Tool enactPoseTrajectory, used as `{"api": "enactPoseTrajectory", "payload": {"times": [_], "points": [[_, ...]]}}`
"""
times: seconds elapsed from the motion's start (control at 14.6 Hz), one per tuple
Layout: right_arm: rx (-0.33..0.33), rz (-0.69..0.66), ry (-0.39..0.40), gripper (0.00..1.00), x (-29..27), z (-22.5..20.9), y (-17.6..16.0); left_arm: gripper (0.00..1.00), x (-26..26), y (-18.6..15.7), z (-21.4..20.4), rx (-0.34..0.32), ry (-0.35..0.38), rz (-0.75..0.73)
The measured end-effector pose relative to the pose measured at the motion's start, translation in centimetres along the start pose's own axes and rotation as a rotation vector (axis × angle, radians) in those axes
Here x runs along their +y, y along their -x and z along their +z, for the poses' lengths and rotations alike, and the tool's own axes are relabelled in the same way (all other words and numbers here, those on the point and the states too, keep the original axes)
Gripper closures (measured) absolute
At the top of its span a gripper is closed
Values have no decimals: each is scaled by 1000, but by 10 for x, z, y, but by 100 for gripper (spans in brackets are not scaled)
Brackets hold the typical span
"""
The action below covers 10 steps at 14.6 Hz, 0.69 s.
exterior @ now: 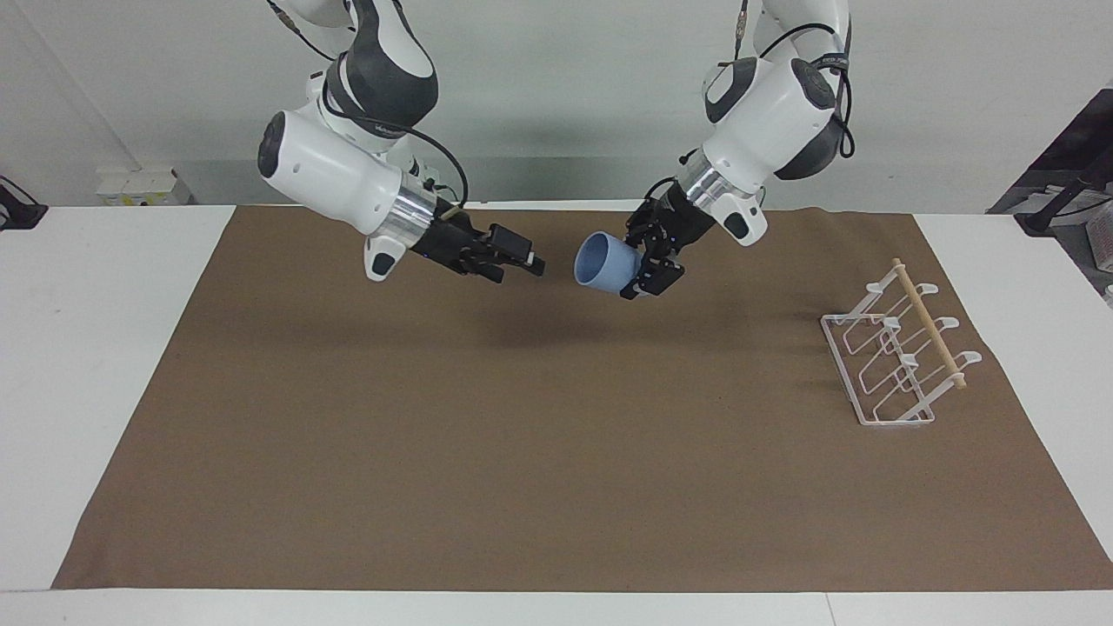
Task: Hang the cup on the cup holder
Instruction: 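Carry the cup with the left gripper while the right gripper withdraws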
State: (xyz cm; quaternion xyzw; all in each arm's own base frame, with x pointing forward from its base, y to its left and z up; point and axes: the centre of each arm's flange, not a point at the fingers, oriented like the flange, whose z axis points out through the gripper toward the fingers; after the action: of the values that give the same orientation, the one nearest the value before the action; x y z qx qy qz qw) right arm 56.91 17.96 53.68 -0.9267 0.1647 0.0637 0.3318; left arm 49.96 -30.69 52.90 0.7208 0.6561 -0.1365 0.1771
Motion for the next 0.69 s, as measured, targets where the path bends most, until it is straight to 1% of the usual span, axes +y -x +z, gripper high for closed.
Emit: {"api": "enactPoseTrajectory", "payload": {"times": [0.14, 0.34, 0.55, 0.69], "points": [[42, -16, 103, 0, 20, -26, -4, 23, 10, -31, -7, 150, 13, 38], [81, -39, 292, 0, 63, -55, -20, 23, 19, -69, -15, 426, 37, 138], [104, -91, 496, 0, 95, -97, -28, 23, 31, -113, -27, 770, 41, 241], [123, -91, 600, 0, 104, -132, -26, 23, 40, -142, -44, 1006, 49, 300]]}}
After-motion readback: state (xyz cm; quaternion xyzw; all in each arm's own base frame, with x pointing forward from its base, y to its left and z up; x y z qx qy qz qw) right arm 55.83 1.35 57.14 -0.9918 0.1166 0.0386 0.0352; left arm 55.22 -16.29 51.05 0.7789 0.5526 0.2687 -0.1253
